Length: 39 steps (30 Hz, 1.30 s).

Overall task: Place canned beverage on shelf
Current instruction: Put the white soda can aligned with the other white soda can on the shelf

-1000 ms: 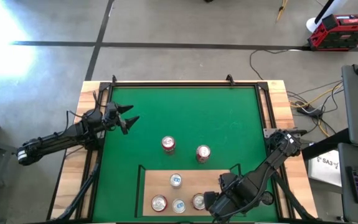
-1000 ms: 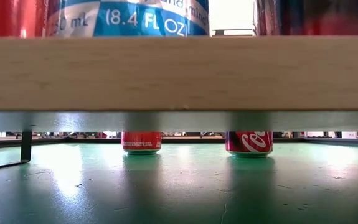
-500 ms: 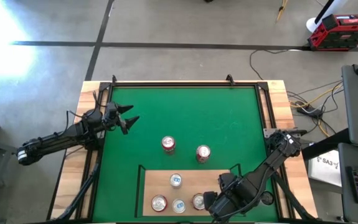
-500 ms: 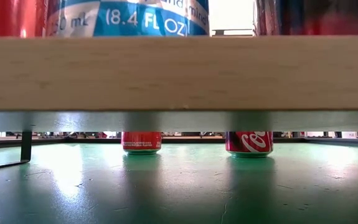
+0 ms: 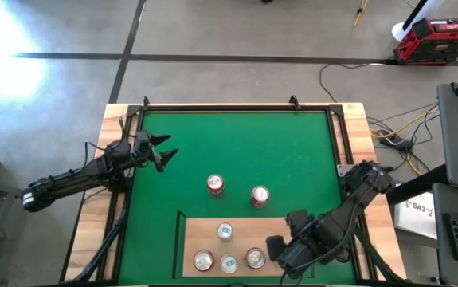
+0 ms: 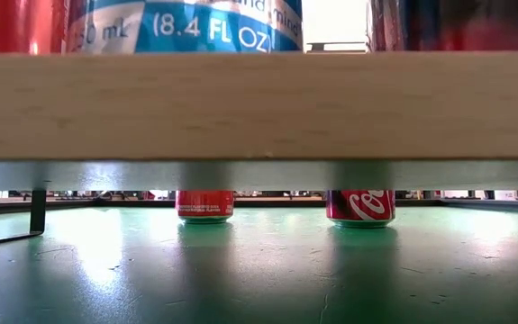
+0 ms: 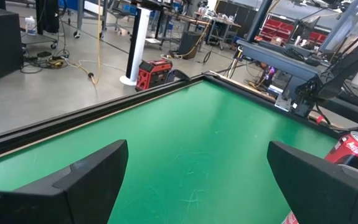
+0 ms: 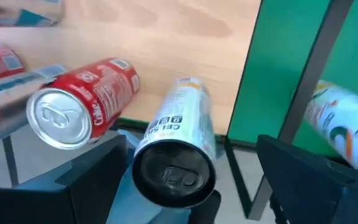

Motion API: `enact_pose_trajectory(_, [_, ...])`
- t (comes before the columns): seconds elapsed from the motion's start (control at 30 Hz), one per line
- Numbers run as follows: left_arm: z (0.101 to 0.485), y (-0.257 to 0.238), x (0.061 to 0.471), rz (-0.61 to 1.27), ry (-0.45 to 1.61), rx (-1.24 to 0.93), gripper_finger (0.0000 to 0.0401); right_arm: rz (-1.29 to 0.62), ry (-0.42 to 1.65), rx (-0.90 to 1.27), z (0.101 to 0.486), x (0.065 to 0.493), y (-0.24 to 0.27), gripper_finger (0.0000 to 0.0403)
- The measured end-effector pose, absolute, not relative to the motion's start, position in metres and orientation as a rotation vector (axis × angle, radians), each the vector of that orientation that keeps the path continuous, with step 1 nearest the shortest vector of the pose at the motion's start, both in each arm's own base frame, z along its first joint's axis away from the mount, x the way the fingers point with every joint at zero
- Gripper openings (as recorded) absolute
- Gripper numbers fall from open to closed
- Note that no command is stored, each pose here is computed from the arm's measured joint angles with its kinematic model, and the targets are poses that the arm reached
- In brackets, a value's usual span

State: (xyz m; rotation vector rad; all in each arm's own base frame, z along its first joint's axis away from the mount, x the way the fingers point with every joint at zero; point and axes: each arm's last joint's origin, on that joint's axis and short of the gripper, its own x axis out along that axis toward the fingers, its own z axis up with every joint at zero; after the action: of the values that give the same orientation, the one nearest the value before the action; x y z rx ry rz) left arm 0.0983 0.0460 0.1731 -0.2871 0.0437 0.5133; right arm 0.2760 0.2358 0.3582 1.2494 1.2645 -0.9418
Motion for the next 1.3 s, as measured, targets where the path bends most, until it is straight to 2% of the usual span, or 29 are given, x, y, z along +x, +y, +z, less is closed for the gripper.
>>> enact_pose_trajectory(0.17, [0.173, 0.046, 0.098, 0.513, 0.044, -0.287, 0.0369, -0.891, 1.237, 1.256, 0.371, 0.27, 0.228, 0.0346])
enact_pose_trajectory(0.33, [0.173, 0.046, 0.098, 0.514, 0.044, -0.287, 0.0369, -0.942, 1.227, 1.327, 0.377, 0.257, 0.218, 0.0342])
enact_pose_trajectory(0.5, [0.173, 0.046, 0.098, 0.513, 0.045, -0.287, 0.0369, -1.084, 1.253, 1.447, 0.379, 0.227, 0.203, 0.0342])
enact_pose_trajectory(0.7, [0.173, 0.046, 0.098, 0.514, 0.045, -0.287, 0.0369, -1.375, 1.253, 1.6, 0.371, 0.178, 0.193, 0.0343])
enact_pose_trajectory(0.8, [0.173, 0.046, 0.098, 0.513, 0.045, -0.287, 0.0369, -1.471, 1.232, 1.645, 0.366, 0.161, 0.201, 0.0343])
enact_pose_trajectory(0.97, [0.173, 0.046, 0.098, 0.513, 0.044, -0.287, 0.0369, -1.475, 1.241, 1.701, 0.355, 0.154, 0.227, 0.0343])
enact_pose_trajectory(1.3, [0.173, 0.046, 0.098, 0.514, 0.044, -0.287, 0.0369, -1.648, 1.095, 1.575, 0.32, 0.148, 0.262, 0.0343])
